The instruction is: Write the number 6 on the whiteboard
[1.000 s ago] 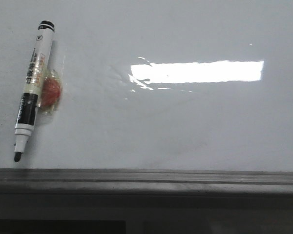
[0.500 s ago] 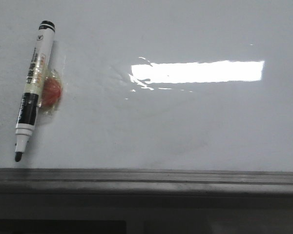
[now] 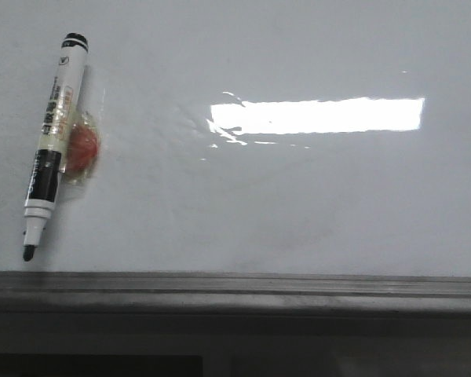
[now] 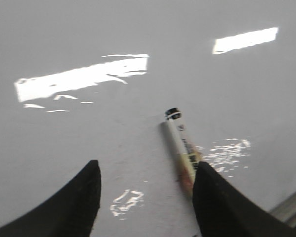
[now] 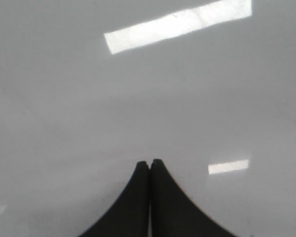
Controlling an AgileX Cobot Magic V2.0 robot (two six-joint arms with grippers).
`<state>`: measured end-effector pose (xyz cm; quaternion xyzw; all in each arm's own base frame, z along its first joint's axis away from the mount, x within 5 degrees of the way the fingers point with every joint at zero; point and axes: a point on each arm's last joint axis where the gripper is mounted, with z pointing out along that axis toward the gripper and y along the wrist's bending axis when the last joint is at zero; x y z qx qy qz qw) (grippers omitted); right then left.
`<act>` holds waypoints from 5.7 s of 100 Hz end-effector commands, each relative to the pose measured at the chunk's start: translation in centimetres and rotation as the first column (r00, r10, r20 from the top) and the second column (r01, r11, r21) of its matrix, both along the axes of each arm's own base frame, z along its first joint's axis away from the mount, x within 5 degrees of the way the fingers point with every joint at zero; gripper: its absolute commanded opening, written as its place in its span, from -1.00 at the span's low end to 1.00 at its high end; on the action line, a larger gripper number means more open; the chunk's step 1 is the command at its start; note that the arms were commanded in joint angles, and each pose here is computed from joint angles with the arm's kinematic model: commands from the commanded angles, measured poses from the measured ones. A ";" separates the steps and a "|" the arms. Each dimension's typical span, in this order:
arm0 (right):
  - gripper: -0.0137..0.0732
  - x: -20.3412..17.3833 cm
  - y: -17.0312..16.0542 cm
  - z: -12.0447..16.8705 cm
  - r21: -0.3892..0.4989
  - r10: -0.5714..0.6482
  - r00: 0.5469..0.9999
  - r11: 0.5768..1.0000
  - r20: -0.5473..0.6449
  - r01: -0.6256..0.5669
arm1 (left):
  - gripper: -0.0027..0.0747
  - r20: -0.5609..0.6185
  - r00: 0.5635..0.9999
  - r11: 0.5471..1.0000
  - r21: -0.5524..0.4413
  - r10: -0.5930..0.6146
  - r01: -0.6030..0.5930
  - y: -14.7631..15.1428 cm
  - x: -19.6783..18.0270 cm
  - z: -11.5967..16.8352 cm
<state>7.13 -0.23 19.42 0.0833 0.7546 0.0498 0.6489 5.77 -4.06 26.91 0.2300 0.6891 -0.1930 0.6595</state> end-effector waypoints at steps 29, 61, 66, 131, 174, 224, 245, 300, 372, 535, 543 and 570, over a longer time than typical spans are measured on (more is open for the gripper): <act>-0.85 0.3 -0.1 1.6 -0.001 -0.007 0.997 1.000 0.081 0.007 | 0.14 -0.129 0.988 0.989 -0.131 -0.086 0.069 -2.3 1.8 0.8; -0.85 0.3 -0.1 1.6 0.007 -0.009 0.997 1.000 0.081 0.008 | 0.32 -0.285 0.954 0.986 -0.160 -0.097 0.052 -4.0 3.4 -0.4; -0.85 0.3 -0.1 1.6 0.007 -0.009 0.997 1.000 0.081 0.008 | 0.32 -0.289 0.951 0.985 -0.156 -0.112 0.068 -4.3 3.4 -0.5; -0.85 0.3 -0.1 1.6 0.024 -0.012 0.997 1.000 0.082 0.010 | 0.32 -0.331 0.935 0.987 -0.131 -0.128 0.088 -8.2 5.7 -2.3; -0.85 0.3 -0.1 1.7 0.073 -0.021 0.996 0.997 0.087 0.015 | 0.15 -0.434 0.899 0.994 -0.105 -0.063 0.018 -9.5 7.0 -4.4; -0.85 0.3 -0.1 1.7 0.120 -0.029 0.996 0.993 0.086 0.018 | -0.98 -0.503 0.864 0.995 -0.099 -0.025 -0.029 -9.7 7.4 -5.5; -0.85 0.1 0.7 3.3 0.030 0.088 0.996 0.996 0.016 -0.088 | -0.98 -0.498 0.865 0.997 -0.079 -0.057 0.020 -10.0 6.9 -5.4; -0.83 -0.6 4.7 5.5 -0.203 0.618 0.783 0.760 -0.070 -0.618 | -0.98 -0.315 0.905 0.929 0.139 -0.286 0.342 -11.4 5.1 -1.5; 0.23 2.4 14.9 10.9 -0.229 0.870 0.485 0.456 -0.089 -0.860 | -0.98 -0.106 0.856 0.768 0.396 -0.506 0.503 -13.3 3.1 0.3; -0.83 7.2 15.4 14.8 0.018 0.762 0.642 0.646 -0.082 -0.763 | -0.14 0.005 0.996 0.994 0.060 -0.092 0.091 -2.0 1.5 6.8; -0.83 8.2 15.2 15.9 0.012 0.742 0.666 0.669 -0.074 -0.743 | -0.14 0.005 0.998 0.997 0.046 -0.063 0.063 -1.8 1.7 6.8; -0.83 11.0 15.8 16.7 0.005 0.699 0.709 0.713 -0.089 -0.702 | -0.14 0.005 0.999 0.998 0.044 -0.049 0.048 -1.7 1.8 6.9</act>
